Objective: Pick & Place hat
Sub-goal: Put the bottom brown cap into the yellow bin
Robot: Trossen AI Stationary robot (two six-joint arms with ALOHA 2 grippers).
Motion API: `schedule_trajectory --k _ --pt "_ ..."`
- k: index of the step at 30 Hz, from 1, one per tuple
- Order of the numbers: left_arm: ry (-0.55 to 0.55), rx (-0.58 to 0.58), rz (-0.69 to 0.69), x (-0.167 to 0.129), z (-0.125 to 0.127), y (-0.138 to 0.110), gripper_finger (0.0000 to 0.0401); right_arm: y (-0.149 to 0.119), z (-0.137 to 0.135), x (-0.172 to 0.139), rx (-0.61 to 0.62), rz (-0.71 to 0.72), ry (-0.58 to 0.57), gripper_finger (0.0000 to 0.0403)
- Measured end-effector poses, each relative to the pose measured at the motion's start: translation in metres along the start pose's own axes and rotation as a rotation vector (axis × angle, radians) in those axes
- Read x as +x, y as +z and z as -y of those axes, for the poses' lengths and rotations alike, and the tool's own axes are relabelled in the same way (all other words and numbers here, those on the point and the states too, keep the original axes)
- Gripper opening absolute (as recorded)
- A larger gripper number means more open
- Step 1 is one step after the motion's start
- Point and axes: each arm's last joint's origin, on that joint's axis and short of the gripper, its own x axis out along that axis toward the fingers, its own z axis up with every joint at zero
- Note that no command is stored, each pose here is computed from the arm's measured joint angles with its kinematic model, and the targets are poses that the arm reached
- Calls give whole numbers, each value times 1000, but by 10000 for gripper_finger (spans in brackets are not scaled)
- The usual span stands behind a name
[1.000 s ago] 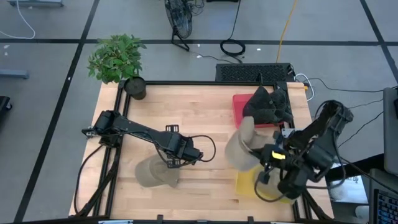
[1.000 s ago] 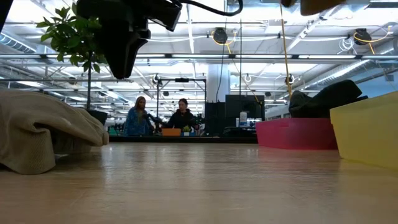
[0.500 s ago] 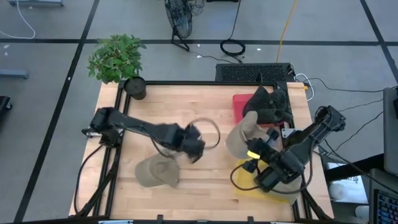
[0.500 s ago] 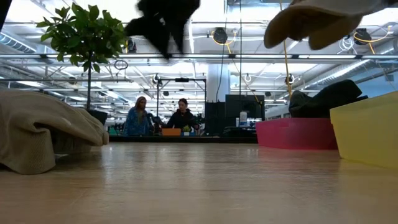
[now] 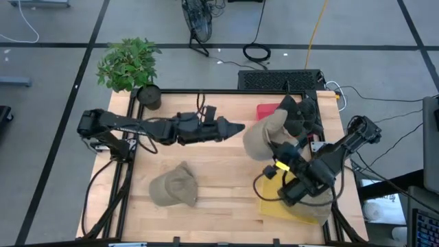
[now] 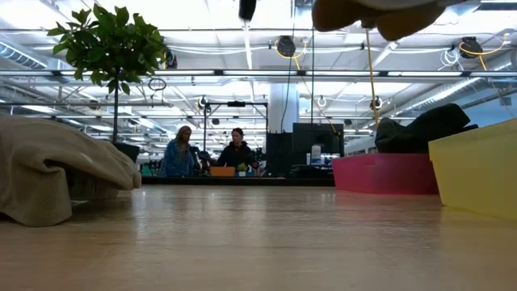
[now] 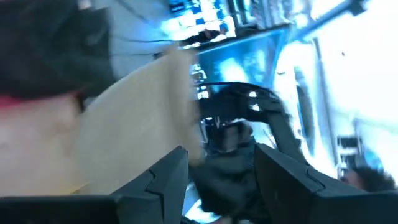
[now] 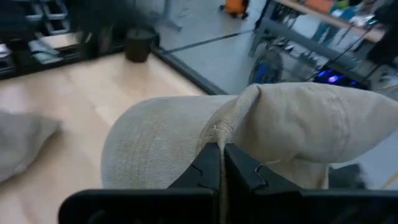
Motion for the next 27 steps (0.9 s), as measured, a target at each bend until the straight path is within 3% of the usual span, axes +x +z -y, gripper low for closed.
schedule_trajectory --k 3,6,9,18,27 --pt "34 -49 9 -3 -28 -7 184 8 3 8 -29 3 -37 0" --pt "-22 -87 32 -6 -43 -9 184 10 5 15 -77 -5 -62 0" --pt "-96 -132 64 -10 -45 -8 184 12 7 19 -92 6 -85 0" --pt "-53 -141 53 -15 -57 -19 184 18 10 27 -78 28 -122 0" --pt "-78 -135 94 -11 -58 -3 184 27 -4 30 -68 85 -83 0"
